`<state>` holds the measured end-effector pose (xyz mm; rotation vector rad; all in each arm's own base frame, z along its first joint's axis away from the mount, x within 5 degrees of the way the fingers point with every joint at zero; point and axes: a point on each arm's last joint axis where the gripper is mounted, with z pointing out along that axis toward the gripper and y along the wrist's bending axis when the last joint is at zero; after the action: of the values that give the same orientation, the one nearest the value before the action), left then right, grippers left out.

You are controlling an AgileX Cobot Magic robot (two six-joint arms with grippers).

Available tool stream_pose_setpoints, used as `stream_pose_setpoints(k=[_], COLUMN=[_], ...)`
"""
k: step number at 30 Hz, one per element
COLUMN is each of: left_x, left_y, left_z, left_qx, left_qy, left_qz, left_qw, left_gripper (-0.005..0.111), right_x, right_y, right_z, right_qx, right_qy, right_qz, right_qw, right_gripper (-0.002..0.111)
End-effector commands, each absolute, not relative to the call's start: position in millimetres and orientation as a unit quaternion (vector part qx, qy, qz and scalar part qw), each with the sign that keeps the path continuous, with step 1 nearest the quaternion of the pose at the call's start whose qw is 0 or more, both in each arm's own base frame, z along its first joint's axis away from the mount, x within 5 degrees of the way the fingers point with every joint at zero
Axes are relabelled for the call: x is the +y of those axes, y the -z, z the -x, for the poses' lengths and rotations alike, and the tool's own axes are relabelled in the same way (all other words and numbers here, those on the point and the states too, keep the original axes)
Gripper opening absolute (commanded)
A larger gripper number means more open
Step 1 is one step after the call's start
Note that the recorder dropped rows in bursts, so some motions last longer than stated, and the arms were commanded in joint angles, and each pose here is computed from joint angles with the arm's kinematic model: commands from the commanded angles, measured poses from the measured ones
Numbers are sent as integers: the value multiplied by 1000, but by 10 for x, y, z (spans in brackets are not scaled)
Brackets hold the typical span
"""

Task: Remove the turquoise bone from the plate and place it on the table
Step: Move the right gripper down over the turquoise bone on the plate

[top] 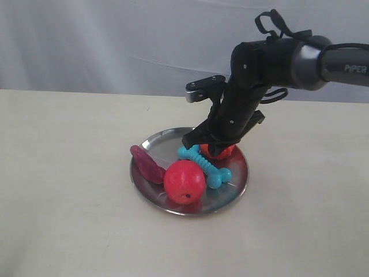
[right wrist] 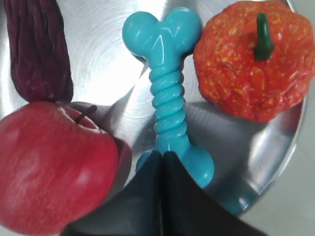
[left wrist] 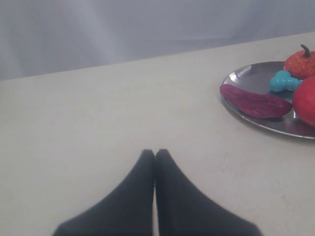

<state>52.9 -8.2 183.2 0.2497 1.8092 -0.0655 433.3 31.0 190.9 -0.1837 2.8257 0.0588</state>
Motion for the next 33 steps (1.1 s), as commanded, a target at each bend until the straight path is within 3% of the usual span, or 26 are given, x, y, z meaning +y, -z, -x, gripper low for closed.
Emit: stream_pose_setpoints(k=[1,28,30,33], left_x=[-83,-83,-83,-83], left_y=[-1822,-1822,-1822,-1822], left_z=[-529,-529,-529,-529], left_qx=[784,784,784,784], left_qy=[29,29,29,29], left_qz=[-109,-109,-109,-109], left_qw=[610,610,610,610], left_gripper=[0,0,0,0], right_x=[309,317,317,317], right_y=[-1858,-1618,-1618,-1619], right_z=[-4442,-4569,-4569,-4572], right_qx=[985,982,982,982], right_qy=[-16,-16,-16,-16], right_qz=[64,64,64,64], right_qw=[160,174,174,176], right_gripper=[-1,0,7,29])
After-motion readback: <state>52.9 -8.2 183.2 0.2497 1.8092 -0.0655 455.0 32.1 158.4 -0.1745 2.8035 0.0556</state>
